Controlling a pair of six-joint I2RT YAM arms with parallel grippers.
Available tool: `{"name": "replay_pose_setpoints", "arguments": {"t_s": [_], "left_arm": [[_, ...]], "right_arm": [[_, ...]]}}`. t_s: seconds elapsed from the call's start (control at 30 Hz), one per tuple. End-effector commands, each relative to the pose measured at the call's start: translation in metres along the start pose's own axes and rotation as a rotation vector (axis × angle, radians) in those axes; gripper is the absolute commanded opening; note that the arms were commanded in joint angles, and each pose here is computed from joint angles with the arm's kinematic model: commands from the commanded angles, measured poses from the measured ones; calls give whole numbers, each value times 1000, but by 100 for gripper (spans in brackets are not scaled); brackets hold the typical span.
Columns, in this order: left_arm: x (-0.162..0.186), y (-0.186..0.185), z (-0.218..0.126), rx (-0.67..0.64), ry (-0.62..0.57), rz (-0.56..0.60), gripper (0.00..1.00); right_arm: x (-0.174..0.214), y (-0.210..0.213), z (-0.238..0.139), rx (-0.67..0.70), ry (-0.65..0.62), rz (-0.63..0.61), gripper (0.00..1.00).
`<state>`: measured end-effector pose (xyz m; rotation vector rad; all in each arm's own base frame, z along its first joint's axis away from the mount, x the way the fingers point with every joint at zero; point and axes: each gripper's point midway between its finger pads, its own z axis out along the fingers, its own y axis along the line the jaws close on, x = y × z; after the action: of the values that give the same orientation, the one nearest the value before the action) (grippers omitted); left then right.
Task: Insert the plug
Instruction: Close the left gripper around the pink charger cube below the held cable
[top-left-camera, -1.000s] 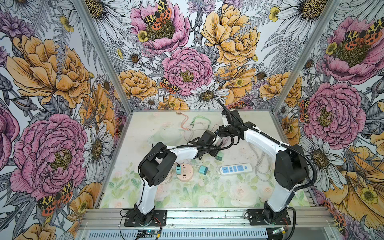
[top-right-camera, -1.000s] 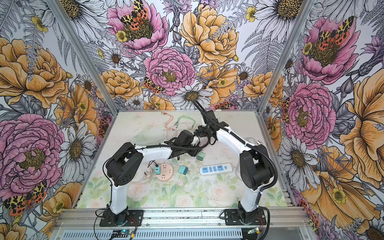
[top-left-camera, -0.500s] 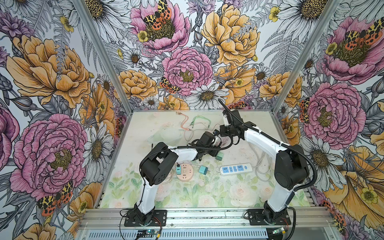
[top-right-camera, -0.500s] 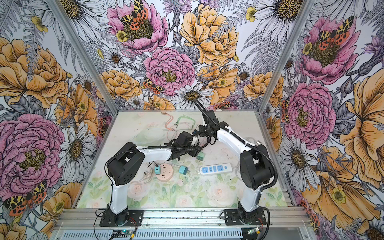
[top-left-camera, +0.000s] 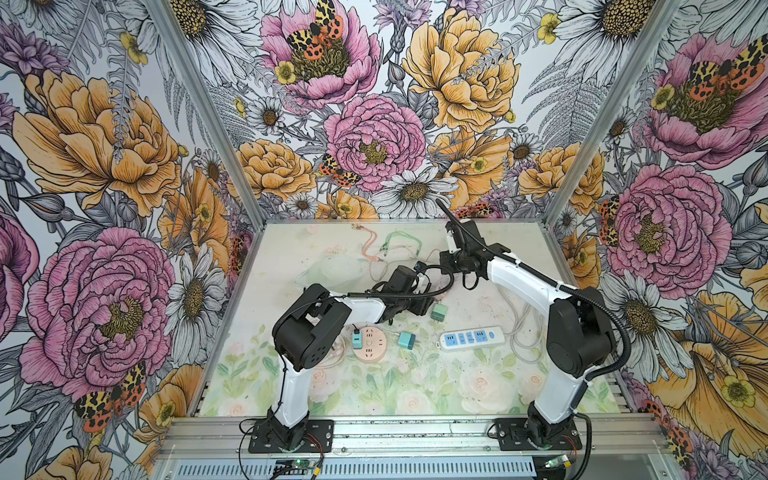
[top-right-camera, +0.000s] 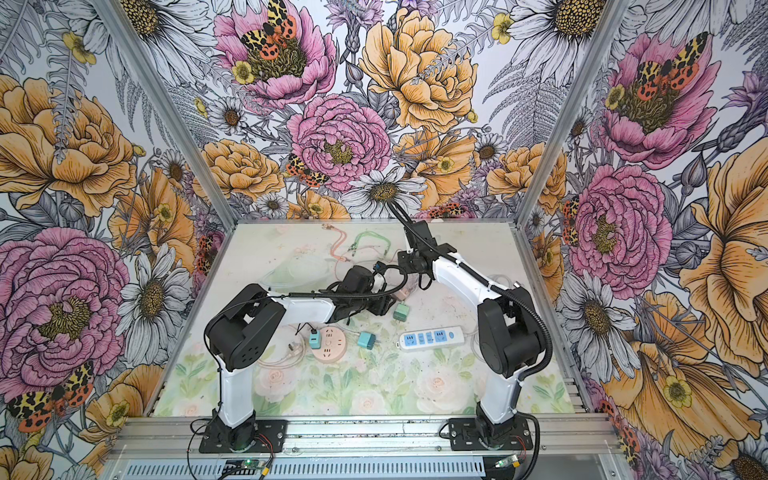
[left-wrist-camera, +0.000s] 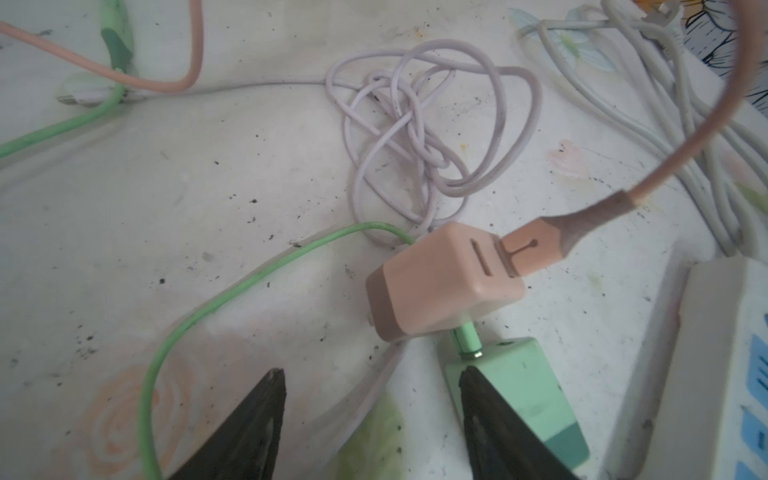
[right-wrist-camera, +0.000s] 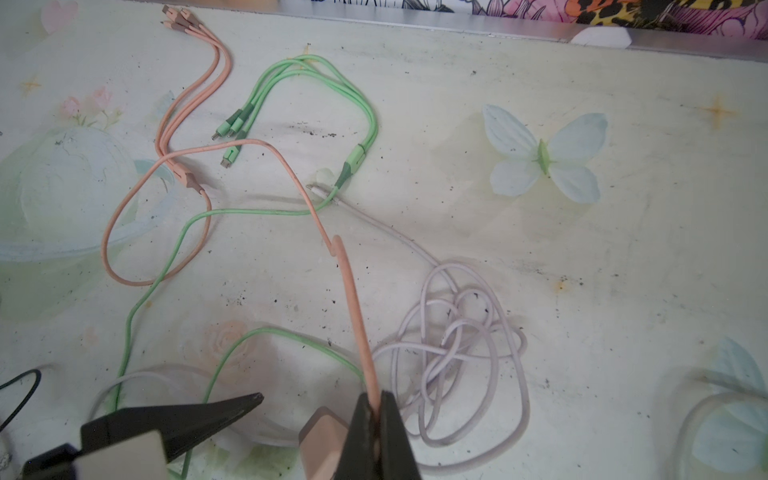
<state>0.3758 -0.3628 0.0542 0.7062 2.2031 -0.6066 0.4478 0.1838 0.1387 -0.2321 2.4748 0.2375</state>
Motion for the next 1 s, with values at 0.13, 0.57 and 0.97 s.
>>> {"name": "replay_pose_setpoints", "arguments": {"t_s": [0.13, 0.57, 0.97], "left_arm": [[-18, -11, 0, -7, -78, 38, 69], [-24, -9, 23, -41, -39, 125, 69], [-13, -20, 28, 100, 1, 105, 64]], "right_arm": [[-1, -12, 8, 22, 8, 57, 0], [0, -18, 9, 20, 16, 80, 0], [5, -28, 21, 27, 42, 92, 0]]}}
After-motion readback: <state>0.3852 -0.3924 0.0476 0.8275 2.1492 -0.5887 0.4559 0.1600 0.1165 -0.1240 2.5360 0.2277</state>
